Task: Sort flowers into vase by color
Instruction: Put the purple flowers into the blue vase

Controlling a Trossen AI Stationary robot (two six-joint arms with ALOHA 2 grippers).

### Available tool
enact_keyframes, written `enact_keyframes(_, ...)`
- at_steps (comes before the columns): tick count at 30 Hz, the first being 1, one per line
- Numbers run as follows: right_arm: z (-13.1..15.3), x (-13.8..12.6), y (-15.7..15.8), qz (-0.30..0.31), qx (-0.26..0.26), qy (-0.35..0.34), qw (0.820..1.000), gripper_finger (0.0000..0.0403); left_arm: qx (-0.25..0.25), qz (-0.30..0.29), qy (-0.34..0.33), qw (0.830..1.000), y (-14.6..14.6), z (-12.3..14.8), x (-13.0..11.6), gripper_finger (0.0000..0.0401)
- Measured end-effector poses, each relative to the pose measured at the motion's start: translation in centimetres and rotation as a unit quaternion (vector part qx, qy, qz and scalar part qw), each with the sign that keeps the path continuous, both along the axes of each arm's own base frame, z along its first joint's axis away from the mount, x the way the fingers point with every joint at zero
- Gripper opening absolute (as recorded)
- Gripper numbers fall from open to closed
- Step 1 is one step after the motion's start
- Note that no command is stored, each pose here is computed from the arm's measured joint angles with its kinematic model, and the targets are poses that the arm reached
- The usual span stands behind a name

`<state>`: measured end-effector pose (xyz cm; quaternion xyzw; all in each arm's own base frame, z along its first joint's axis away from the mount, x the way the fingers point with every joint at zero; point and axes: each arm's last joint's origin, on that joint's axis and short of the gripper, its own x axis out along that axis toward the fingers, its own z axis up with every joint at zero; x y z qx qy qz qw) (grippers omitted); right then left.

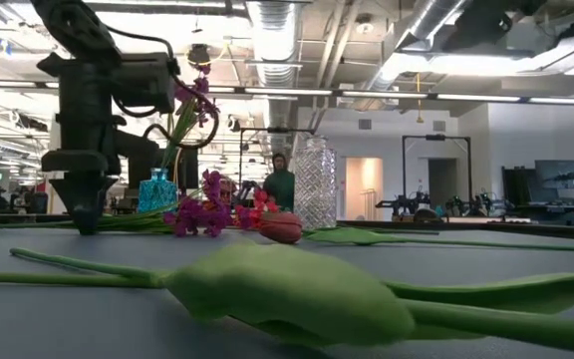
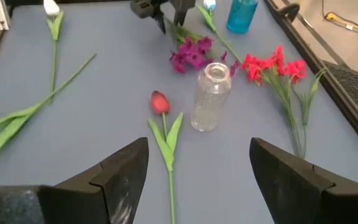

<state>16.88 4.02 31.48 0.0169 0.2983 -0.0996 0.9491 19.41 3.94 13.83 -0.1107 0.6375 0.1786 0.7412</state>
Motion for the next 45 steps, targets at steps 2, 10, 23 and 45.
enact_keyframes(2, -0.6, 0.0, 0.0, -0.001, -0.002, 0.010, 1.000, 0.0306, -0.003, -0.022, -0.010, 1.000, 0.0, -0.1, 0.3, 0.0252)
enact_keyframes(10, -1.4, 0.0, 0.0, -0.007, 0.004, 0.015, 1.000, 0.0306, -0.006, -0.031, -0.040, 0.999, 0.1, 0.0, 0.8, 0.0196)
enact_keyframes(23, -1.4, 0.2, 0.0, -0.007, 0.007, 0.005, 1.000, 0.0306, -0.020, -0.032, -0.075, 0.996, 0.0, 0.6, 0.9, 0.0009)
enact_keyframes(45, -2.9, 2.2, 0.3, -0.038, -0.036, 0.038, 0.998, 0.0306, 0.219, -0.065, -0.465, 0.855, 0.1, 13.0, -1.5, 0.0001)
